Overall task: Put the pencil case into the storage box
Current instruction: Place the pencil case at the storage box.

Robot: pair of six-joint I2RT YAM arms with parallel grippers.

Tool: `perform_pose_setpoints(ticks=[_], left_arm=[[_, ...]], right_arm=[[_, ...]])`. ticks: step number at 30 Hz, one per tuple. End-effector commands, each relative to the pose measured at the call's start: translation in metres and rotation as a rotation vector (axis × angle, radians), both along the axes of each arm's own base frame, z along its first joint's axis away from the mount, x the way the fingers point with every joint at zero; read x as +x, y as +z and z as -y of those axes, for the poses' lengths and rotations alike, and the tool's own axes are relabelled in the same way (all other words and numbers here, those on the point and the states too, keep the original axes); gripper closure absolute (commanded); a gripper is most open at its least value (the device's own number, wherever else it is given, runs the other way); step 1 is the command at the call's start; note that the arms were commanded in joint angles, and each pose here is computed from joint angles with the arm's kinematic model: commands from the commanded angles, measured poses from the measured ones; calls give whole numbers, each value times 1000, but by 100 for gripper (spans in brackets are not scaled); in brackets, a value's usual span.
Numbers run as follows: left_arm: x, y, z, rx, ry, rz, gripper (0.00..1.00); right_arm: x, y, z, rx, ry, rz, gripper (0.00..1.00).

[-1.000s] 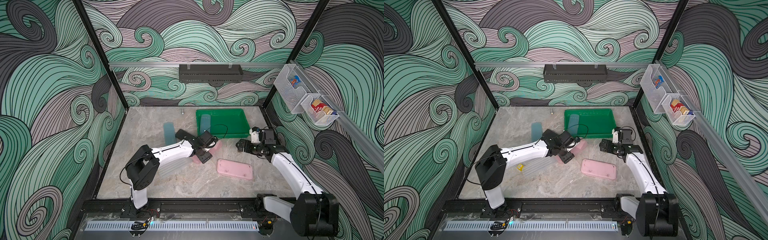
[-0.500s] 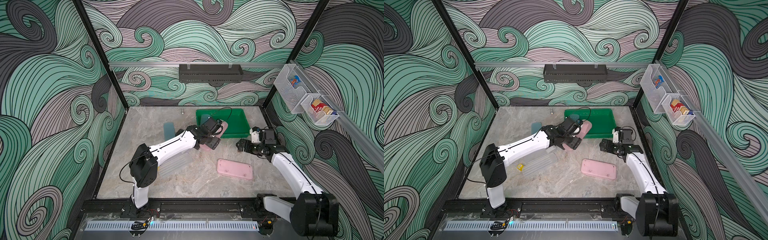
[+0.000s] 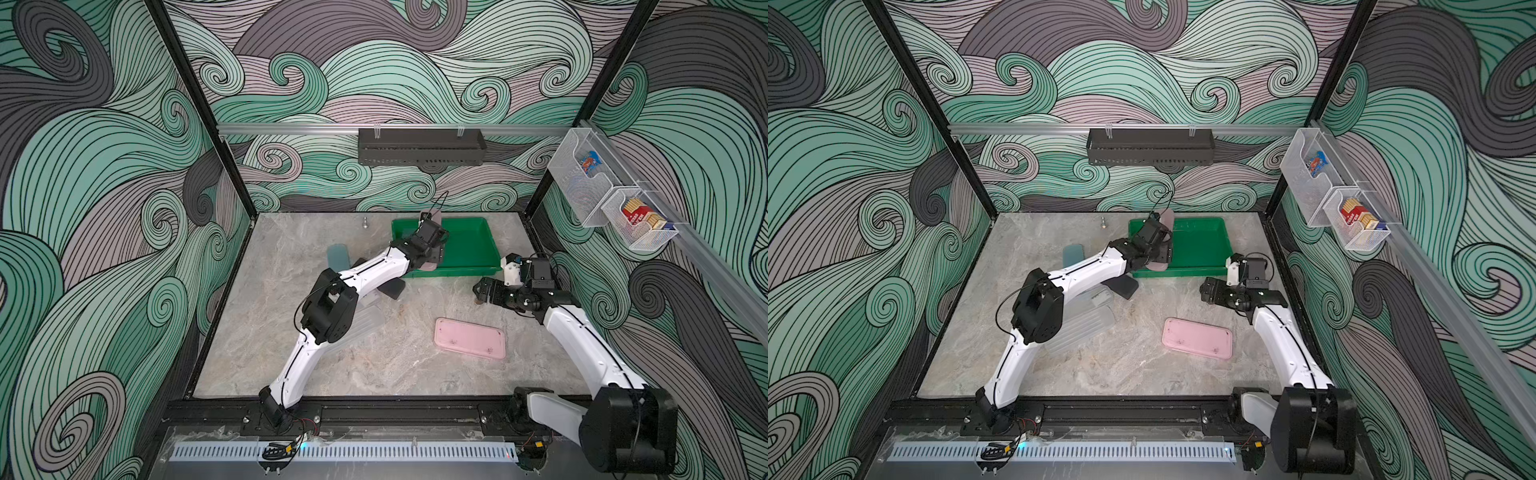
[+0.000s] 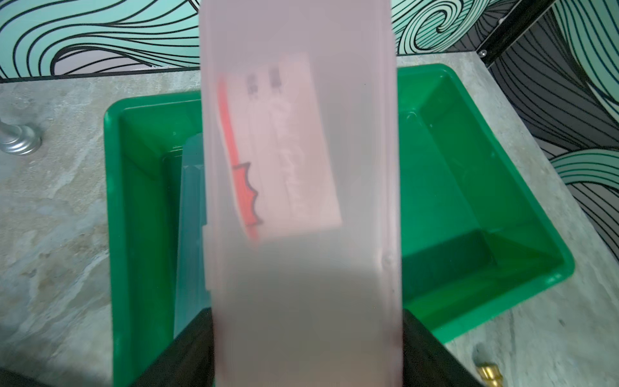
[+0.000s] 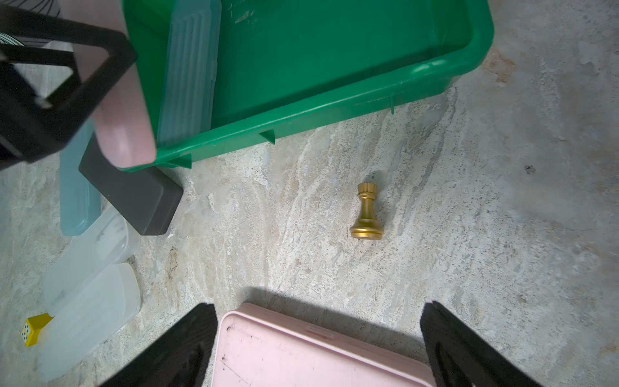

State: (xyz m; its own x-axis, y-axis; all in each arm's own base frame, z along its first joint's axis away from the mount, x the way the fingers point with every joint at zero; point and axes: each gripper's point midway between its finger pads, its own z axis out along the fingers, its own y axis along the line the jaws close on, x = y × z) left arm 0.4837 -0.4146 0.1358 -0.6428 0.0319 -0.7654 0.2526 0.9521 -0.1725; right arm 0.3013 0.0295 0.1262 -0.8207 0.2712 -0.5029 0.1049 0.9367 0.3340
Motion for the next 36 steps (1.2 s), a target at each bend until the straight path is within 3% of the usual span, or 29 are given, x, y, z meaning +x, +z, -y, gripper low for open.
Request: perform_pose_setpoints(ticks=[1,10,26,28,32,36], left_arm=[[28,39,16,-105,32,132,37],[51,14,31,-79,20,143,37],[46,-48,22,-31,26,39,32],[46,-51,23,-33,19,35,25],[43,-51,23,-26,6,23,2],[37,-43,19,-22,12,35,1]], right_arm=[[-1,8,0,9,3,25,1],[0,3,-1,14,7,15,1],[2,0,-1,13,10,8,1],[2,0,-1,13,10,9,1],[1,-1,-1,16,12,5,1],[0,0,-1,17,9,10,1]])
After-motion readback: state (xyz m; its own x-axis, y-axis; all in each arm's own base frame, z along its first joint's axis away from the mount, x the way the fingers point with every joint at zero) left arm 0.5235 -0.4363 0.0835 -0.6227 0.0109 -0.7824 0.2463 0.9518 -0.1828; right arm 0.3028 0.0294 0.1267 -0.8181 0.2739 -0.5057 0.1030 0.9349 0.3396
